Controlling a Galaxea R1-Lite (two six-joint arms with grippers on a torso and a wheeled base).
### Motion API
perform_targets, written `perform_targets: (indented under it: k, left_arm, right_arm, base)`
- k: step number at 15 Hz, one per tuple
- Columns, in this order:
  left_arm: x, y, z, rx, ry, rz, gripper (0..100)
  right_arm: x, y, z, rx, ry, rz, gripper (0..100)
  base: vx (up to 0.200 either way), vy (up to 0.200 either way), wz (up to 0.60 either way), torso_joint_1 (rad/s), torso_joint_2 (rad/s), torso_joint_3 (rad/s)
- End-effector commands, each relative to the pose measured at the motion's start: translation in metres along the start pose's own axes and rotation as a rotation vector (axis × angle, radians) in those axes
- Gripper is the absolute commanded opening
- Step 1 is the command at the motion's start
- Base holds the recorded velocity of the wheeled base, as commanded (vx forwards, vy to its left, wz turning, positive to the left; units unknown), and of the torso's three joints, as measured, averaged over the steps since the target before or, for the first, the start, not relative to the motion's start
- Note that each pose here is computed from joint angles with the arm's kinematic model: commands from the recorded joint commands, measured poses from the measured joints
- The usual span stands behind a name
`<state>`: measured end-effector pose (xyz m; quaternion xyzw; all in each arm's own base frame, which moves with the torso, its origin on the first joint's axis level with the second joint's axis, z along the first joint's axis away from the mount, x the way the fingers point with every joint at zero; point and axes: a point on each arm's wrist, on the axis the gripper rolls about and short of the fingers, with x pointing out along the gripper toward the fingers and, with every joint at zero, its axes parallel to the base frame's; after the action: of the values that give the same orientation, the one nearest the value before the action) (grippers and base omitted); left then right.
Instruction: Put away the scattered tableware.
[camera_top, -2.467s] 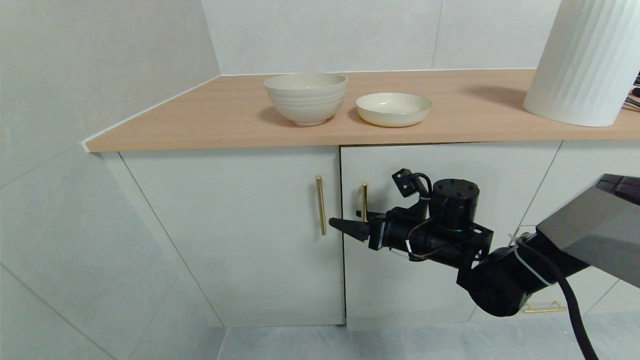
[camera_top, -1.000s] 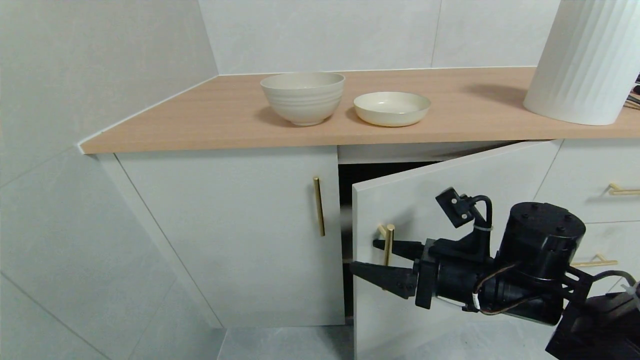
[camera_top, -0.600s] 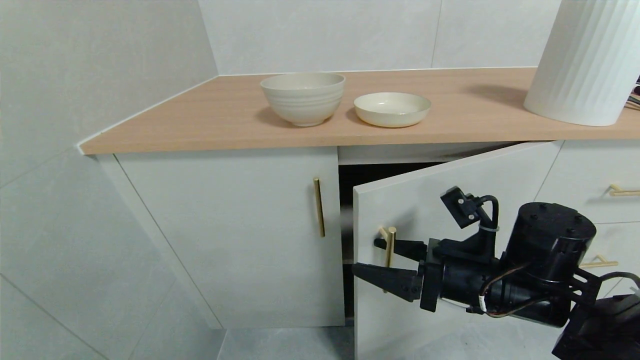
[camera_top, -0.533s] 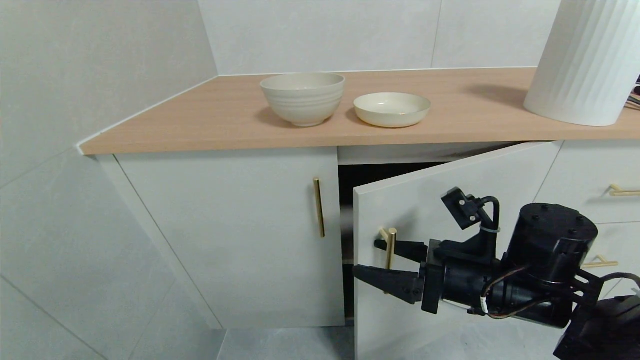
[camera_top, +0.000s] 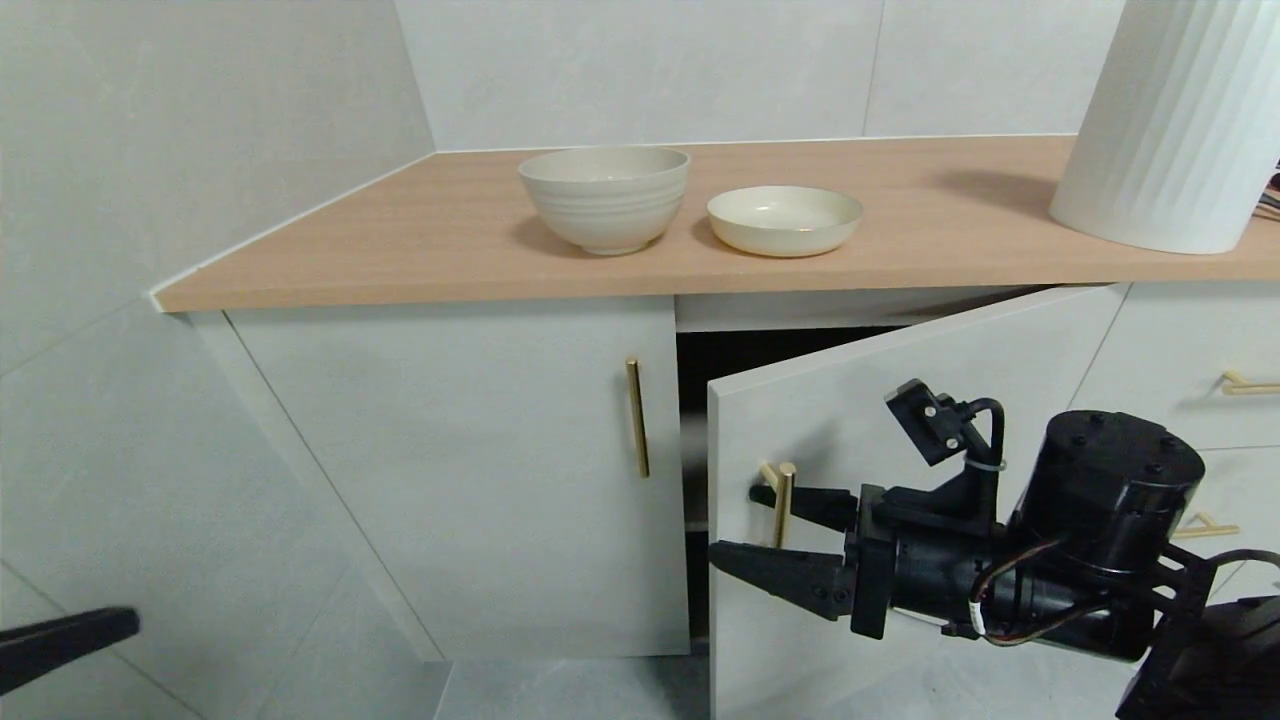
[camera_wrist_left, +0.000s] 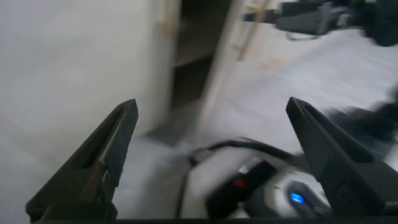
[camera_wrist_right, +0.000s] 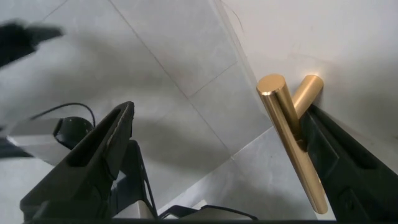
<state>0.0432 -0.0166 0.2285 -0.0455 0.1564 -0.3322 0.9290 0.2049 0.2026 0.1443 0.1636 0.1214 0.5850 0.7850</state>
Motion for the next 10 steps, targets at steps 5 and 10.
perform_targets:
  k: [5, 10]
  left_arm:
    - [0.155, 0.064, -0.001, -0.12, 0.278, -0.196, 100]
    - [0.183, 0.055, -0.01, -0.243, 0.254, -0.26, 100]
  right_arm:
    - [0.001, -0.002, -0.002, 0.006, 0.009, -0.005, 100]
    - [0.002, -0.003, -0.005, 0.01, 0.015, -0.006, 100]
  base:
    - [0.0, 0.0, 0.0, 0.0, 0.0, 0.0]
    - [0.0, 0.0, 0.0, 0.0, 0.0, 0.0]
